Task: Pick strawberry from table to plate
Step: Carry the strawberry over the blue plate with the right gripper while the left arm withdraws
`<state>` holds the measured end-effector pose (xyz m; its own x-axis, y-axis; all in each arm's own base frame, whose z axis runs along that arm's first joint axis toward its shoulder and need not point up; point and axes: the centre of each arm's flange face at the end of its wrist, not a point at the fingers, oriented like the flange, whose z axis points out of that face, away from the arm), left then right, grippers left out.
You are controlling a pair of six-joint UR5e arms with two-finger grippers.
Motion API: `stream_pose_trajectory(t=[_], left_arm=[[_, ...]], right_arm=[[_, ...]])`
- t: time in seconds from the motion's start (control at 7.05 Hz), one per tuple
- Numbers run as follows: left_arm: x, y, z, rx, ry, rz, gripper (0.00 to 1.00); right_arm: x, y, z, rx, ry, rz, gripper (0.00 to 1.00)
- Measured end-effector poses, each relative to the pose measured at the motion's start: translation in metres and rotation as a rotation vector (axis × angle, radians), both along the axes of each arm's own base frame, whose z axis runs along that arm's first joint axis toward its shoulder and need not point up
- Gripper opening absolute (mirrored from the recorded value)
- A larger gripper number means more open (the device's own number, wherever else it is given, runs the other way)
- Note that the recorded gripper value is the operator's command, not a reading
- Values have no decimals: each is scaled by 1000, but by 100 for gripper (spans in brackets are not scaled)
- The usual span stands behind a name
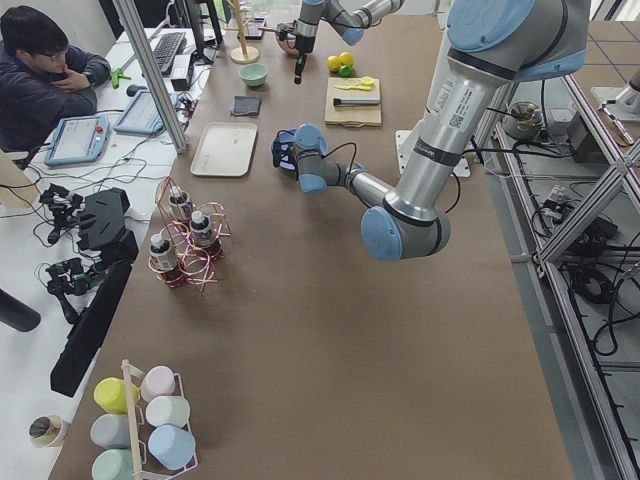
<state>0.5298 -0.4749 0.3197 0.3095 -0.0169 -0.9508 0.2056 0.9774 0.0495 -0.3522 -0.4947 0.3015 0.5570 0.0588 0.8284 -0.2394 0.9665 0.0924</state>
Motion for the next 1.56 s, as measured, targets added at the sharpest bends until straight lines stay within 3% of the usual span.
stream_pose_trajectory(t=[0.14, 0.28, 0.43, 0.71, 0.99, 1.28, 1.56], left_arm=[[20, 16, -12, 5, -21, -4, 0], [33, 27, -19, 14, -31, -12, 80], [36, 28, -23, 22, -34, -18, 98], [-6, -7, -30, 18, -20, -32, 98], [-112, -67, -23, 14, -29, 14, 98], [-253, -112, 25, 79, -85, 60, 98], [-380, -125, 101, 159, -178, 90, 98]], right_arm=[[-5, -1, -8, -6, 6, -4, 0], [-12, -2, -20, -16, 16, -11, 0], [-19, -1, -28, -22, 22, -20, 0], [-34, 6, -38, -26, 19, -34, 0], [-61, 20, -53, -50, 2, -29, 0], [-112, 34, -66, -81, 16, -11, 0], [-160, 32, -77, -107, 75, 0, 0]])
